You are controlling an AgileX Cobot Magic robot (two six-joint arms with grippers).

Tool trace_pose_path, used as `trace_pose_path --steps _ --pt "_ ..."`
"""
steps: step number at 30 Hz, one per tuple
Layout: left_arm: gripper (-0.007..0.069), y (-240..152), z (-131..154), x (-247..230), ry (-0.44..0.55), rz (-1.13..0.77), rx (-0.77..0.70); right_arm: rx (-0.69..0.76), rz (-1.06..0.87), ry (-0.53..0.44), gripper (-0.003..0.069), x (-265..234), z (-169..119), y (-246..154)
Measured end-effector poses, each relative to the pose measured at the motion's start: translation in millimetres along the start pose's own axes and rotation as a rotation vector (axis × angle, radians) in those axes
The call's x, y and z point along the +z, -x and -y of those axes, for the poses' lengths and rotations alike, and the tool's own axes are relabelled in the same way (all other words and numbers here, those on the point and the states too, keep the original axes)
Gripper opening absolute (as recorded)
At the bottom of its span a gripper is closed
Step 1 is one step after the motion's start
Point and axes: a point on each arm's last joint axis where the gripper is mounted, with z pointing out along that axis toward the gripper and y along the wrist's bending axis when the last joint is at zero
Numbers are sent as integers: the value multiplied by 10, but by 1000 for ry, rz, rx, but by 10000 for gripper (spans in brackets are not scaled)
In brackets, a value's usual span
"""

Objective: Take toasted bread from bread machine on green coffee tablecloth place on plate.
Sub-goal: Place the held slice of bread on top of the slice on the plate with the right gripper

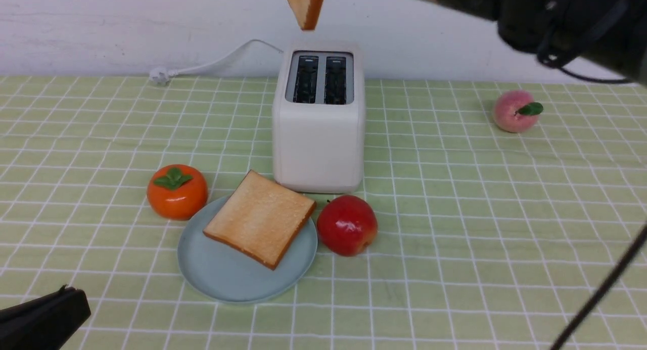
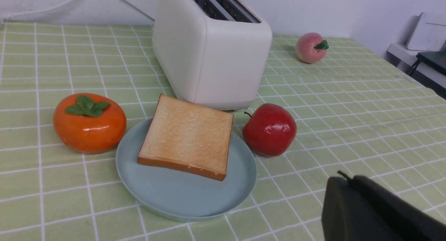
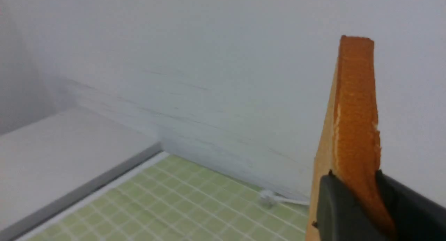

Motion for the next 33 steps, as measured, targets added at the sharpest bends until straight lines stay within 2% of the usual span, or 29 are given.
trace_pose_path --steps 5,8,10,13,17,22,27,33 --pt "-13 -9 -4 -12 6 -9 28 121 -64 232 106 -336 -331 120" --pt "-13 -4 9 -58 -1 5 37 202 -150 304 106 -432 -408 -28" --pt "-13 -40 19 -104 -9 -17 57 306 -278 349 106 -484 -430 -342" --pt "-13 -146 18 -122 -14 -129 93 415 -401 328 106 -507 -388 -730" --pt "-13 -266 -2 -129 -7 -240 129 504 -505 245 105 -517 -287 -1162" --pt "-13 -393 -44 -88 5 -274 129 529 -566 188 105 -375 -272 -1491" --pt "-13 -404 -61 -65 14 -245 128 531 -611 150 104 -148 -377 -1859" --pt "-13 -403 -62 -64 15 -243 128 541 -611 125 104 77 -334 -2012"
